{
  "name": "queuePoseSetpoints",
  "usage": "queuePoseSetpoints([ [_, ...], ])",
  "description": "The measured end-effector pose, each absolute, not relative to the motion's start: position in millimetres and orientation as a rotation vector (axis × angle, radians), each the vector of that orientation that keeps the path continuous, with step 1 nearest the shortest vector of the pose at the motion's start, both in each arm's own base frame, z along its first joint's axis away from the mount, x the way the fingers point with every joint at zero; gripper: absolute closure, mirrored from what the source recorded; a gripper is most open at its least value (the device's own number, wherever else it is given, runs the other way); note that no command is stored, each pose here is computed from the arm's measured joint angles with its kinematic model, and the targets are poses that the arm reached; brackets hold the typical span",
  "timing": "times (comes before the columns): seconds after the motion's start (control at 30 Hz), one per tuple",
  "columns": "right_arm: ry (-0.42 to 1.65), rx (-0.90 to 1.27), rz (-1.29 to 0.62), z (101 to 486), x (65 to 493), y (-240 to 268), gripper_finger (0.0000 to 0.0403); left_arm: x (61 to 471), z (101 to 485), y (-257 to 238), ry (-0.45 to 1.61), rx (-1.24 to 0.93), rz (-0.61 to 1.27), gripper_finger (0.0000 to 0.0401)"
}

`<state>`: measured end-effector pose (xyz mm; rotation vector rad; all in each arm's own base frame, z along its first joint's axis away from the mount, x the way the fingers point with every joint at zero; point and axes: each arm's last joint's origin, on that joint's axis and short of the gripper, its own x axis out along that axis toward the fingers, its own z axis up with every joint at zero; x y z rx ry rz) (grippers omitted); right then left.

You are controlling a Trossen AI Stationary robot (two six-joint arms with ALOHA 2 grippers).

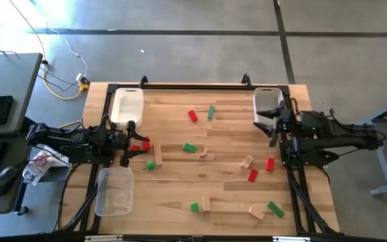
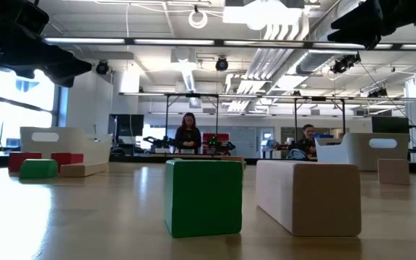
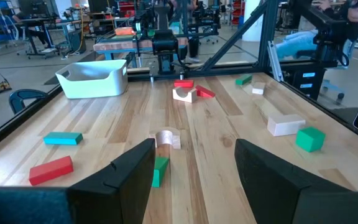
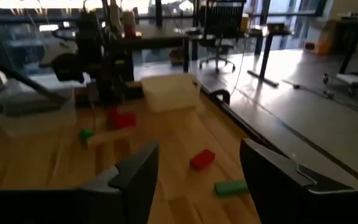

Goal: Sort & place blocks by color
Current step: Put the light brown block into the gray bin

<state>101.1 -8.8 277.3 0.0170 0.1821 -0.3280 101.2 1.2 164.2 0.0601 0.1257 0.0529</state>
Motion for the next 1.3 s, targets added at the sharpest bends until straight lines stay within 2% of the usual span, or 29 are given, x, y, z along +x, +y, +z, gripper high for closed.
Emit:
queuePoseSetpoints([
  [0.33,0.546,0.003,-0.241,297,135,-6,0.0189,101,164,1,0.126,0.060,0.053,0.0192],
  [0.6,0.859,-0.015,-0.165,280,153,-3,0.0189,101,164,1,0.126,0.060,0.053,0.0192],
  [0.77,0.933,-0.018,-0.015,269,168,1,0.0189,101,164,1,0.126,0.060,0.053,0.0192],
  [1.3,1.163,-0.044,0.173,231,201,18,0.0189,101,164,1,0.125,0.060,0.053,0.0192],
])
